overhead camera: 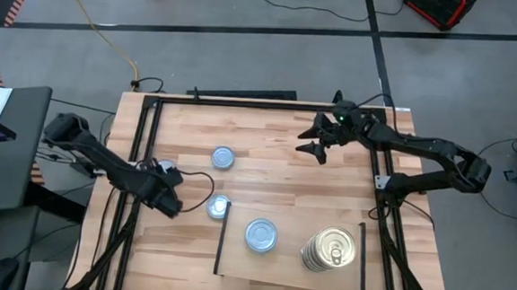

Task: Stack canned seafood by type on shelf
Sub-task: Stack the green tuna can on the top of the green tuna cans on the shelf

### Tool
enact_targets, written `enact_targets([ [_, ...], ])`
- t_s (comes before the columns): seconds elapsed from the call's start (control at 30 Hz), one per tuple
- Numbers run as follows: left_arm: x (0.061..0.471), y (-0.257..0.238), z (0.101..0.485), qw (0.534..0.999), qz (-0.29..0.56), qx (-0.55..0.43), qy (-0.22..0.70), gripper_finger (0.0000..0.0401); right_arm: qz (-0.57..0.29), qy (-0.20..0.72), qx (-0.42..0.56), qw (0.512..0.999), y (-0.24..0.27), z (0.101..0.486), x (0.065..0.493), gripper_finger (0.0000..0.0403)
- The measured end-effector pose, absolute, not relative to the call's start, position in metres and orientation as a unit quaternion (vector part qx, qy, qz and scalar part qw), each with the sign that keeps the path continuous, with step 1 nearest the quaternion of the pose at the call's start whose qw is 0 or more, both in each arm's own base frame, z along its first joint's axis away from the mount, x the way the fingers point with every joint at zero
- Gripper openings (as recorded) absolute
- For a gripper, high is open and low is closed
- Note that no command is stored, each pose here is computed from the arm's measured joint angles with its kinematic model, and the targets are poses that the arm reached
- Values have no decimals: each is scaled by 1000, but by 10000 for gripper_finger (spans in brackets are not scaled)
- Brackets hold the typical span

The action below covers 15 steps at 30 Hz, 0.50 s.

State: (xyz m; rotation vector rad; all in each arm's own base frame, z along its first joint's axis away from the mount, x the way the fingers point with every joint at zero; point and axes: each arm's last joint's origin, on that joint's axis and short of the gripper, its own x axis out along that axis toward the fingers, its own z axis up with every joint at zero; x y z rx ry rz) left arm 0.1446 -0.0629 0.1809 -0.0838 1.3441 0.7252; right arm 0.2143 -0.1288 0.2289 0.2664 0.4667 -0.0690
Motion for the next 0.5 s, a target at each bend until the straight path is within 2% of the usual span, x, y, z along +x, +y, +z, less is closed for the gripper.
enact_targets([
  [0.2, 146, -71, 171, 717, 337, 27, 610, 243, -31, 235, 129, 963, -122, 229, 218, 270],
  [0.5, 155, -76, 143, 660, 354, 100, 655, 197, -30, 236, 128, 963, -120, 229, 219, 270],
])
